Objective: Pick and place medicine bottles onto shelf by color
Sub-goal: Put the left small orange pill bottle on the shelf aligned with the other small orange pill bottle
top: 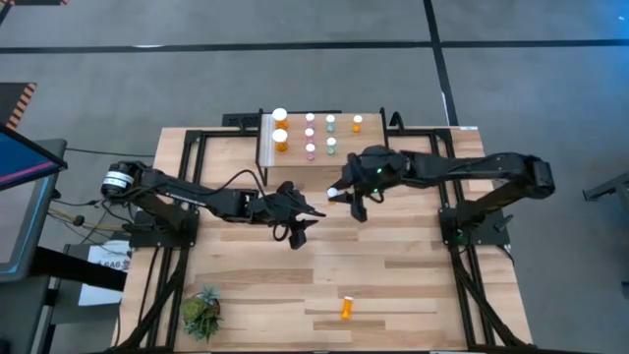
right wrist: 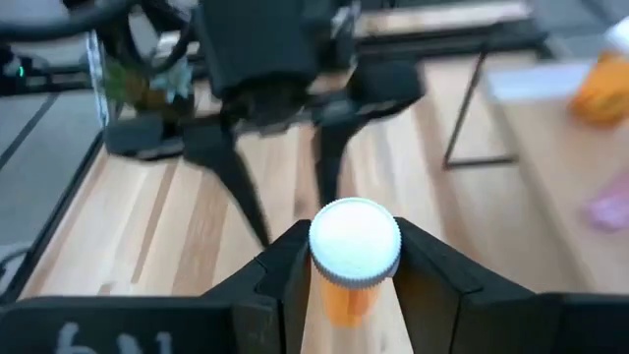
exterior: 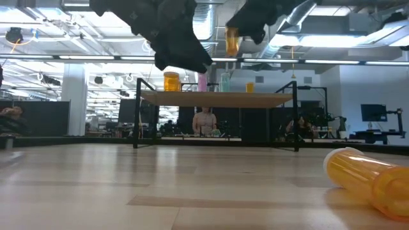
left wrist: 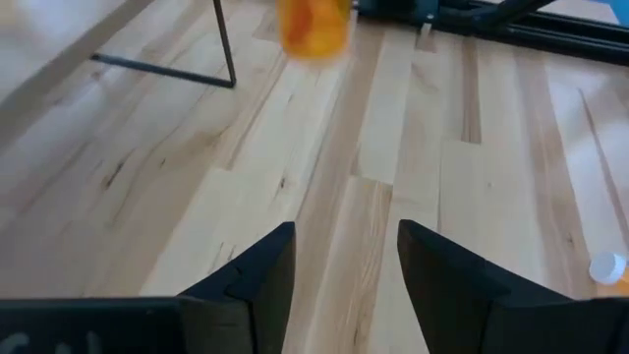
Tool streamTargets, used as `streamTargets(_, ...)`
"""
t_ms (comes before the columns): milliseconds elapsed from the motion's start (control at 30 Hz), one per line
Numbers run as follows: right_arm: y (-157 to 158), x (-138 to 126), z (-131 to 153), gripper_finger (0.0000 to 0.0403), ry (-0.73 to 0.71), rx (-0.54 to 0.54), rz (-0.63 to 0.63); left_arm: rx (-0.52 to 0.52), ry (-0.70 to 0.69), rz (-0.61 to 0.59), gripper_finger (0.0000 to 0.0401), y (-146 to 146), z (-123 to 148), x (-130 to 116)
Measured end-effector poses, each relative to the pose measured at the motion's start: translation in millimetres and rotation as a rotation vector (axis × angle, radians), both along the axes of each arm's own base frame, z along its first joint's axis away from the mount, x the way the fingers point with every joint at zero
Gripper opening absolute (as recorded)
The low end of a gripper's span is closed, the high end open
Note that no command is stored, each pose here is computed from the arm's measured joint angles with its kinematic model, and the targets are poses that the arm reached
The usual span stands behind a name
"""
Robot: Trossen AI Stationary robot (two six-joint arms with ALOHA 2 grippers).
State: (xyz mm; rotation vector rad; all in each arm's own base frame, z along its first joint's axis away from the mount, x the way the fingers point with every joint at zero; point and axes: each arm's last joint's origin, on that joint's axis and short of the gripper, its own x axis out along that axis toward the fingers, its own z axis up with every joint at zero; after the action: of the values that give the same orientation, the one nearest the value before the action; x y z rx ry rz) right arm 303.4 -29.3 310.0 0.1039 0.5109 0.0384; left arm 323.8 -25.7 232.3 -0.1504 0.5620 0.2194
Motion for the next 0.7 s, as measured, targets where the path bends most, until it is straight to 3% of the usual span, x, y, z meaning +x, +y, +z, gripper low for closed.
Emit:
streamTargets(267,-23,-42,22,0.0152,-0.059,-0.025,-0.097,0.017,-0.003,-0.001,0.0167,1,4,-3)
streamTargets(433,-31,-68,7,0.0148,-0.069,-0.021,-0.156,0.019,0.001,0.0,0.0167,1,4,-3)
streamTargets(700,-46,-87,-7,0.0153,-0.141,-0.039,-0.241,0.056,-0.062,0.025,0.0167,1,9,0)
